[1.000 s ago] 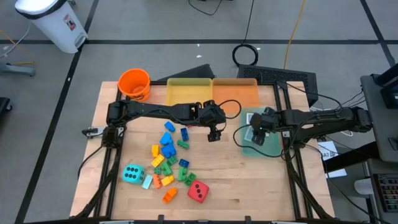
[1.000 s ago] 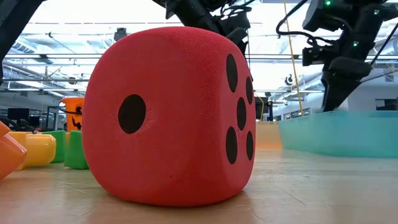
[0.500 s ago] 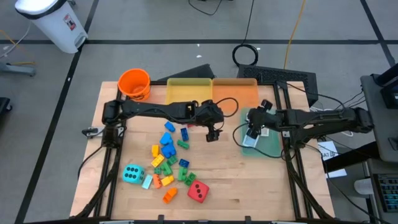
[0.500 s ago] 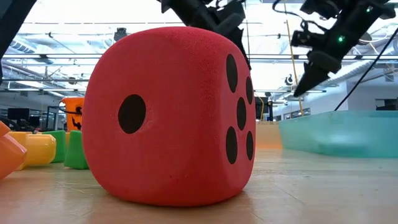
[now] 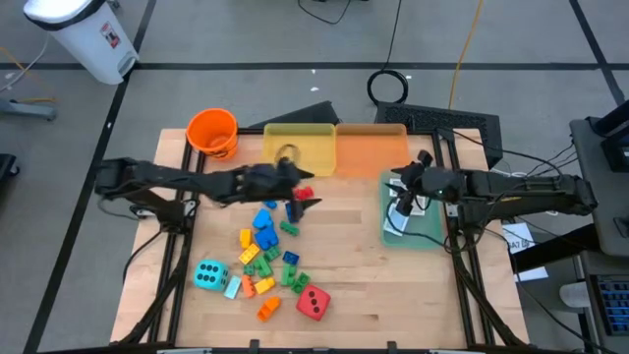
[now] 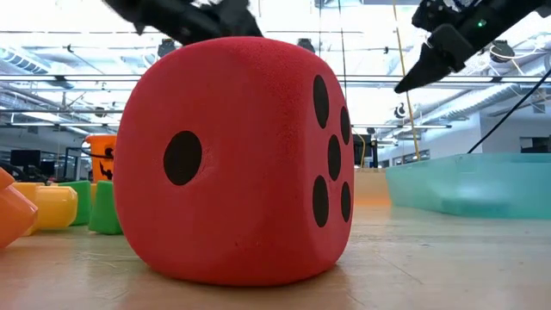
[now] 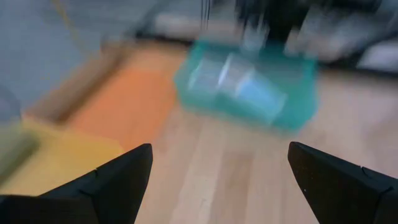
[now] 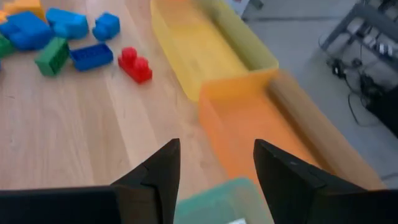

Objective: Pick & Place Toys
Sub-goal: Put the blue game piece into the orange bin

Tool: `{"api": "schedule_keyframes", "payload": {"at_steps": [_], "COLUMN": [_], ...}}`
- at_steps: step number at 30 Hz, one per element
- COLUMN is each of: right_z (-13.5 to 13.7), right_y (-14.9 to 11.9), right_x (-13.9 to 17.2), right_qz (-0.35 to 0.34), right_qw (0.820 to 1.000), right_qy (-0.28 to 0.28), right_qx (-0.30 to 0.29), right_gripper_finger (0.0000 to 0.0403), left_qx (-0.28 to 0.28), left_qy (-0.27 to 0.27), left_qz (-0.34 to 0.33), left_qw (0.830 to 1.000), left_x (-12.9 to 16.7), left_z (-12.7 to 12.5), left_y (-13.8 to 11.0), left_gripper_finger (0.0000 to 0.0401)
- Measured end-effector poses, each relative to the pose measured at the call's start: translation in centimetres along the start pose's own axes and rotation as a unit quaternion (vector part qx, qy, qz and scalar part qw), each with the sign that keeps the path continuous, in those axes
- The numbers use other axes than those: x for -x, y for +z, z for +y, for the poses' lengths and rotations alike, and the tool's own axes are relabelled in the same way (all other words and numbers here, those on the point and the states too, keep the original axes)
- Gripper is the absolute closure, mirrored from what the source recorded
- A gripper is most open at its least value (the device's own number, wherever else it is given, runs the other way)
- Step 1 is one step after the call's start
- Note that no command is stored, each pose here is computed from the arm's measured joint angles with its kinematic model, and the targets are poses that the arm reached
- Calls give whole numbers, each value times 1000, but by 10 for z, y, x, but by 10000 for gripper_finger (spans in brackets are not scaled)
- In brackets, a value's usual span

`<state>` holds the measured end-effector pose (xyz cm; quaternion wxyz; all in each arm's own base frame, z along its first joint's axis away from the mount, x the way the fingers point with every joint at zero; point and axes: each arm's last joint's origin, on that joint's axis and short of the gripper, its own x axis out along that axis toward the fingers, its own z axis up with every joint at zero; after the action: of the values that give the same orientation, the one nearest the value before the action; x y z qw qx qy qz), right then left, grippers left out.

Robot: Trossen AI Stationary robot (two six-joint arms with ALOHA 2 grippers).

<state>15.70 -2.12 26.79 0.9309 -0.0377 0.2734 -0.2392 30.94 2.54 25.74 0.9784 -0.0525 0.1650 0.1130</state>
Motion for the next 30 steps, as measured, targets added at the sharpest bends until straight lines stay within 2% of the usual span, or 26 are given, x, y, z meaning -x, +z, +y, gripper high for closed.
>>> {"api": "schedule_keyframes", "payload": {"at_steps": [3, 8, 10, 14, 19, 21, 23, 30], "right_z": [0, 2, 3, 5, 7, 9, 10, 10], "right_y": [4, 6, 7, 6, 0, -4, -8, -10], "right_x": [0, -3, -5, -8, -14, -18, -20, -22], "right_qz": [-21, -26, -27, -17, -26, -31, -35, -38], "right_qw": [1000, 1000, 1000, 1000, 1000, 999, 999, 999], "right_qy": [2, 12, 12, 12, 11, 12, 12, 11], "right_qx": [-1, -1, -3, -6, 1, 10, 18, 23], "right_gripper_finger": [231, 234, 234, 234, 234, 234, 234, 234], "left_qx": [55, 100, 108, 117, 110, 87, 39, -126], "left_qy": [0, 0, 12, 40, 146, 169, 182, 158], "left_qz": [-54, -33, 15, 129, 226, 253, 282, 352], "left_qw": [997, 994, 994, 984, 957, 949, 941, 914], "left_x": [21, 38, 42, 51, 61, 62, 61, 47], "left_z": [5, 11, 13, 12, 13, 15, 17, 21], "left_y": [-13, -40, -51, -57, -61, -69, -80, -101], "left_gripper_finger": [22, 22, 22, 22, 22, 22, 22, 22]}}
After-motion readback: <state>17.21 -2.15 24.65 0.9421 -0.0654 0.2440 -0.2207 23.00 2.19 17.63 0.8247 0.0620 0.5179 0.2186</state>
